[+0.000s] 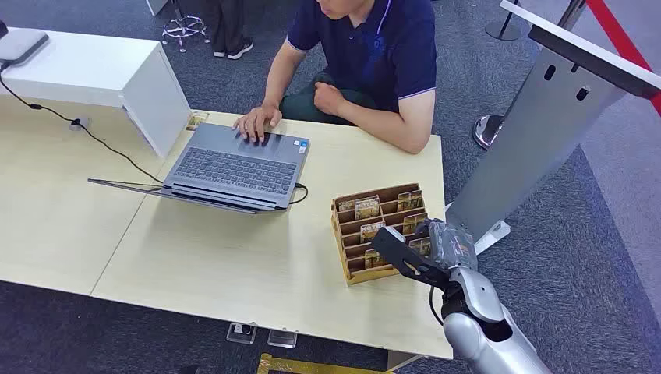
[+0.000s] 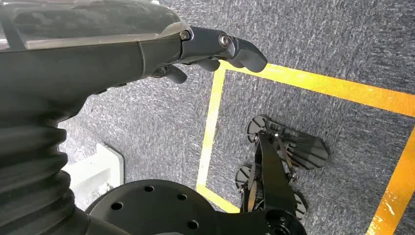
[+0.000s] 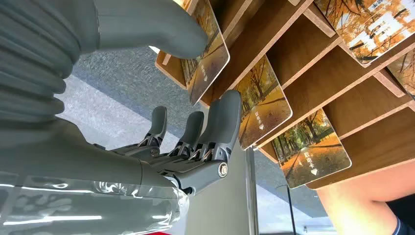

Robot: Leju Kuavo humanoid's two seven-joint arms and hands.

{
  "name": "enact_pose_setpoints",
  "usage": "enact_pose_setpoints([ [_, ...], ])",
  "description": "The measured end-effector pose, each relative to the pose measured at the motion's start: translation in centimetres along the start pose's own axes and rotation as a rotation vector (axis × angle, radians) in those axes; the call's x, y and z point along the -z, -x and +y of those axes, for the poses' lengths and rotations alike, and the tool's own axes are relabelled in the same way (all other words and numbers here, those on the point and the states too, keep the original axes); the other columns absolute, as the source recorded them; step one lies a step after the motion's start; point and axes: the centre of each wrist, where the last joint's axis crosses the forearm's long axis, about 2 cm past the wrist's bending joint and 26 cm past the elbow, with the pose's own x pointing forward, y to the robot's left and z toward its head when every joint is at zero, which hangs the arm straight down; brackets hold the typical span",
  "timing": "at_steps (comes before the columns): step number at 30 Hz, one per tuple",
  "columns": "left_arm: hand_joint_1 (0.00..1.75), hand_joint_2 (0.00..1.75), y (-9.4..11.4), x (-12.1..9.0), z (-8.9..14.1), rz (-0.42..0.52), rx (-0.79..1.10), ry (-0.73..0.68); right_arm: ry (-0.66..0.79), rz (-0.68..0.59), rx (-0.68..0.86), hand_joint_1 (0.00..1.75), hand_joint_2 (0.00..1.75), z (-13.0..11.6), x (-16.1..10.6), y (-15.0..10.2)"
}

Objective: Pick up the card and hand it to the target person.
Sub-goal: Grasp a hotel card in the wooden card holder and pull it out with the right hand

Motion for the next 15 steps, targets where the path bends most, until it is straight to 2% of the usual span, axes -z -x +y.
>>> enact_pose_setpoints([
  [8, 0.0, 1.75, 0.0, 0.0, 0.01, 0.001, -0.002, -0.003, -0.006, 0.014, -0.002, 0.95, 1.75, 0.24, 0.06, 0.32],
  [15, 0.0, 1.75, 0.01, 0.0, 0.01, 0.002, -0.002, -0.002, -0.008, 0.023, -0.002, 0.82, 1.75, 0.31, 0.07, 0.4],
])
